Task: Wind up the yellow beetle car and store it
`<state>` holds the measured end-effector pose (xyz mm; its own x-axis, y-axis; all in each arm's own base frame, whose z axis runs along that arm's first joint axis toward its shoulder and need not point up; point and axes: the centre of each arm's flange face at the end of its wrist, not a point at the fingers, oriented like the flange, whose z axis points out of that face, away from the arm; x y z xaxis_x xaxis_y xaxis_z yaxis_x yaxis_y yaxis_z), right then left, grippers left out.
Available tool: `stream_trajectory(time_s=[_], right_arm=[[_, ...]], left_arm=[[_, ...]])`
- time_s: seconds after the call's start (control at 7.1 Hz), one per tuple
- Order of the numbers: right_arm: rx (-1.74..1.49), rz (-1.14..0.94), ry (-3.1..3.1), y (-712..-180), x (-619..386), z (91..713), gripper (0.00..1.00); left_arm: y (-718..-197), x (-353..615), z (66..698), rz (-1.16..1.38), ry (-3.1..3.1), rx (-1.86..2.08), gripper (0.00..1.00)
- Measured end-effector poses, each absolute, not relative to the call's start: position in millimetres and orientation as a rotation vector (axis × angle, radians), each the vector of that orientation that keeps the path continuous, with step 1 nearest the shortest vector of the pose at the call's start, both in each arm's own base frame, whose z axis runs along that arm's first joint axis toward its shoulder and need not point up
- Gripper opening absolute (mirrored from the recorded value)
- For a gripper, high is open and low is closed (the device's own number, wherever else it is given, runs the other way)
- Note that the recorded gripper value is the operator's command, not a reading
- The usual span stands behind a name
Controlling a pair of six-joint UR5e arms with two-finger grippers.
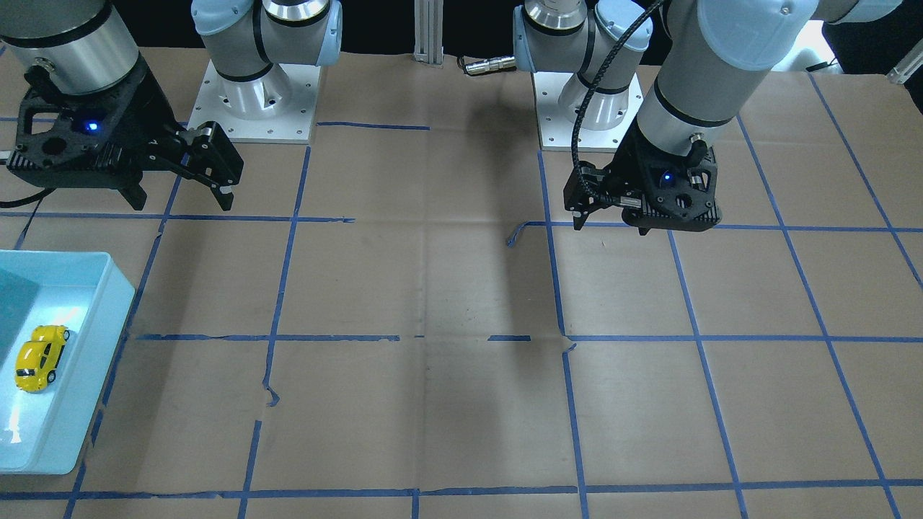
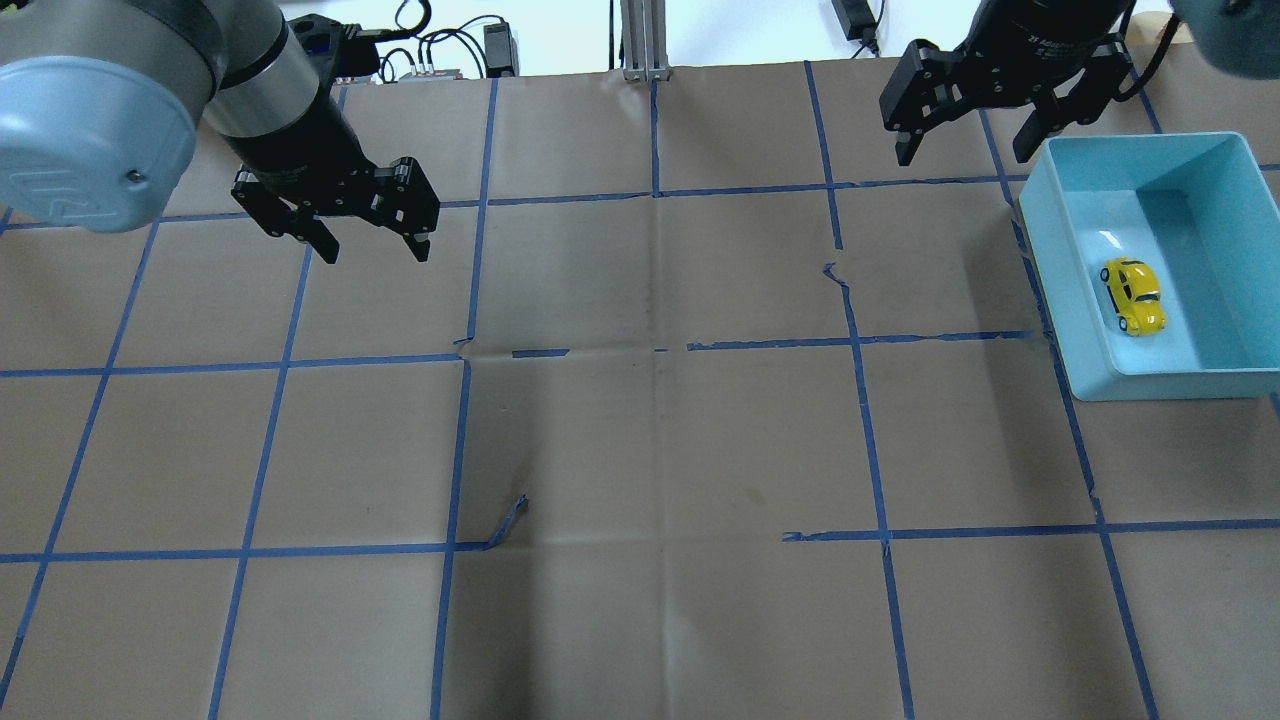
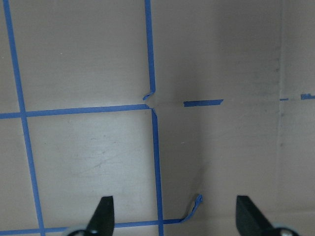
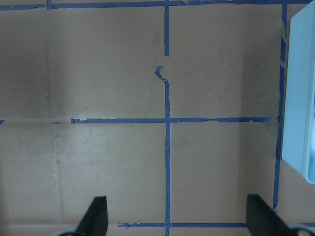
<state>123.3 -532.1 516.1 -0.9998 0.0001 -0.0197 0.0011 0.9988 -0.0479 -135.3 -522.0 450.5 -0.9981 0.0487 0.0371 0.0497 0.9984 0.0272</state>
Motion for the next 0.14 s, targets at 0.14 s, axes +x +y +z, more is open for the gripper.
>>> stream_trajectory(time_s=[0.14], right_arm=[[-0.003, -0.082, 3.126, -532.1, 126.3, 516.1, 0.99]], left_arm=[[-521.8, -135.4, 450.1, -0.048, -3.103, -0.076, 0.88]])
